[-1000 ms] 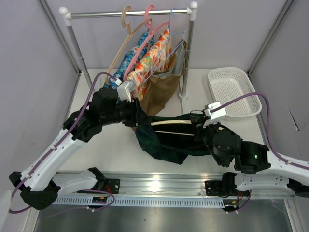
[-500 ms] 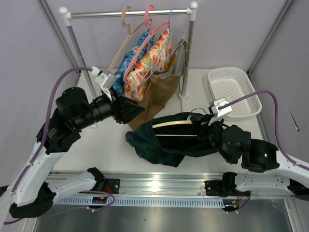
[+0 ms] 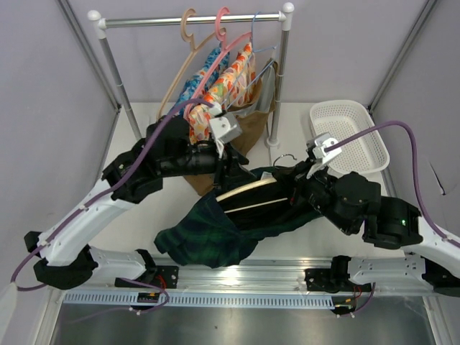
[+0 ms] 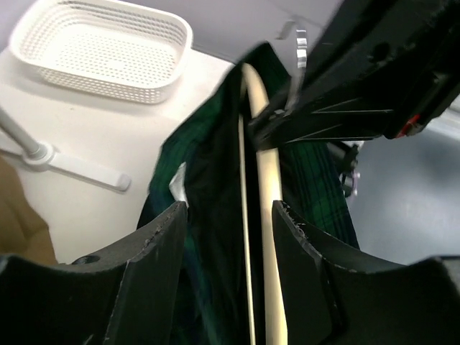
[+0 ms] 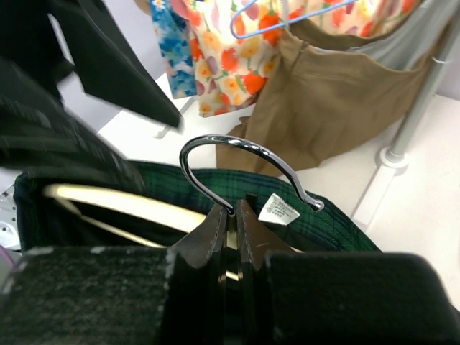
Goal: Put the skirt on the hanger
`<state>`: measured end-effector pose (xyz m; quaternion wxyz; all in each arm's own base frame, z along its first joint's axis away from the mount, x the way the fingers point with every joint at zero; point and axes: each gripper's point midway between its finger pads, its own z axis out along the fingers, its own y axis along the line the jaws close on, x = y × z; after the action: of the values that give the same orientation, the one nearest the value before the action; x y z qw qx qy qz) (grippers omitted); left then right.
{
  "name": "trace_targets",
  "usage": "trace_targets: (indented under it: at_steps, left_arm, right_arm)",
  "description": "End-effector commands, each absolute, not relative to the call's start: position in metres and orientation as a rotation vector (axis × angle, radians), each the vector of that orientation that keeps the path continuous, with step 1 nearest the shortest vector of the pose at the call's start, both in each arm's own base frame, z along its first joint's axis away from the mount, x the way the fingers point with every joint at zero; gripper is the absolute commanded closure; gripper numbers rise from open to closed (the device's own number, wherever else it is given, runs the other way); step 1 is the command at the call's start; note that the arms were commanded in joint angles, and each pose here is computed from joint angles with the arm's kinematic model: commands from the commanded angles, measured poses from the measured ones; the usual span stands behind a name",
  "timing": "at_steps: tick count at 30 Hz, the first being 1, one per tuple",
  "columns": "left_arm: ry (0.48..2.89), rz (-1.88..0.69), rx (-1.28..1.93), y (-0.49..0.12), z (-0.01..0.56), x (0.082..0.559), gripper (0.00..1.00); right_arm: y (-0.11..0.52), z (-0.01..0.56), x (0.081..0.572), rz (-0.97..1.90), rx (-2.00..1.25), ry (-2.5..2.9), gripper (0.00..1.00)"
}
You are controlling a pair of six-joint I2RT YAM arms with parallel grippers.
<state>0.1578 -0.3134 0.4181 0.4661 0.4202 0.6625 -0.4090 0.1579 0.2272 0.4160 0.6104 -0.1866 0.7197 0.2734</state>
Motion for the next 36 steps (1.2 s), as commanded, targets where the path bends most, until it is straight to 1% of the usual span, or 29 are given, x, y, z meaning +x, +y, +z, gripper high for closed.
trace_targets:
  at_steps: [1,9,16,22,26,28,32,33,34,36]
  left_arm:
    - [1.506,-0.962,1.123,-0.320,0.438,0.145,0.44]
    - [1.522,-0.970,1.170,-0.329,0.426,0.135,0.44]
    - [1.597,-0.907,1.179,-0.334,0.400,0.134,0.44]
    - [1.614,-0.891,1.187,-0.336,0.389,0.131,0.44]
    - [1.637,-0.861,1.197,-0.335,0.376,0.133,0.45]
    - [1.628,-0.870,1.188,-0.334,0.379,0.132,0.48]
    - [1.636,-0.862,1.185,-0.331,0.375,0.132,0.61]
    - [1.645,-0.859,1.184,-0.330,0.373,0.132,0.63]
    - [1.651,-0.856,1.183,-0.330,0.371,0.132,0.67]
    - [1.648,-0.856,1.171,-0.327,0.372,0.132,0.71]
  right_arm:
    - [0.231,0.462,0.152,0.785,-0.361,1.577,1.00]
    - [0.241,0.456,0.158,0.789,-0.371,1.612,1.00]
    - [0.246,0.462,0.160,0.795,-0.375,1.610,1.00]
    - [0.251,0.462,0.161,0.803,-0.384,1.610,1.00]
    - [0.251,0.464,0.160,0.809,-0.388,1.607,1.00]
    - [0.250,0.465,0.160,0.807,-0.385,1.604,1.00]
    - [0.250,0.464,0.161,0.806,-0.386,1.606,1.00]
    - [0.250,0.465,0.161,0.811,-0.384,1.604,1.00]
    - [0.250,0.466,0.160,0.815,-0.383,1.600,1.00]
    - [0.251,0.465,0.160,0.816,-0.386,1.603,1.00]
